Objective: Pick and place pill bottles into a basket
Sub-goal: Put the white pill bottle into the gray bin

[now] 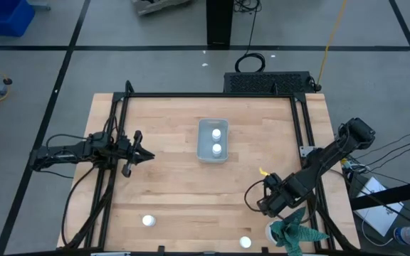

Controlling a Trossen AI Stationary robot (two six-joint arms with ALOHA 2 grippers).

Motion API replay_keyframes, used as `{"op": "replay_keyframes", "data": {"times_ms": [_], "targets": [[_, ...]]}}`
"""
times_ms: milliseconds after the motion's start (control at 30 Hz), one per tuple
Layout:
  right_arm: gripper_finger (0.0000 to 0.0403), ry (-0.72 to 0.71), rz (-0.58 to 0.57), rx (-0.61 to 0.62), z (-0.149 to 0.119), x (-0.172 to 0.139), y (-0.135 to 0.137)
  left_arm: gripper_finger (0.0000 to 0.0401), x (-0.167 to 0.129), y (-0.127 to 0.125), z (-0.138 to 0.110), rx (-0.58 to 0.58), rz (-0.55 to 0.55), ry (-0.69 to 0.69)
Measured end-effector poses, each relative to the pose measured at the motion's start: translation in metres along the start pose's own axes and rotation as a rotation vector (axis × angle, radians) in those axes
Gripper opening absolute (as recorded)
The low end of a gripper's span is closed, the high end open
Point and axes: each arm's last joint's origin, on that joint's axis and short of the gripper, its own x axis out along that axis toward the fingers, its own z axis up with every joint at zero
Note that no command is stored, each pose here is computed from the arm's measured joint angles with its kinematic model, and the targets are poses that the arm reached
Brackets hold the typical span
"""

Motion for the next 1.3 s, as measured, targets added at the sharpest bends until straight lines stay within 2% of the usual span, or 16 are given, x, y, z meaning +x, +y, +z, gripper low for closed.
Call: {"op": "replay_keyframes", "data": {"times_ms": [400,533,767,967,1300], "targets": [[0.0233,-0.008,-0.004,0.006,-0.001,0.002,0.000,0.0042,0.000,0.000,0.000,0.000,0.000,0.001],[0.0233,-0.004,-0.011,0.008,0.000,0.009,-0.002,0.0042,0.000,0.000,0.000,0.000,0.000,0.001],[0.0233,0.018,0.041,-0.001,0.001,0.025,-0.002,0.0042,0.000,0.000,0.000,0.000,0.000,0.001],[0.0232,0.035,0.023,0.001,-0.001,0.028,-0.005,0.0042,0.000,0.000,0.000,0.000,0.001,0.001],[0.0200,0.057,0.012,0.003,-0.001,0.028,-0.006,0.0042,0.000,0.000,0.000,0.000,0.001,0.001]]}}
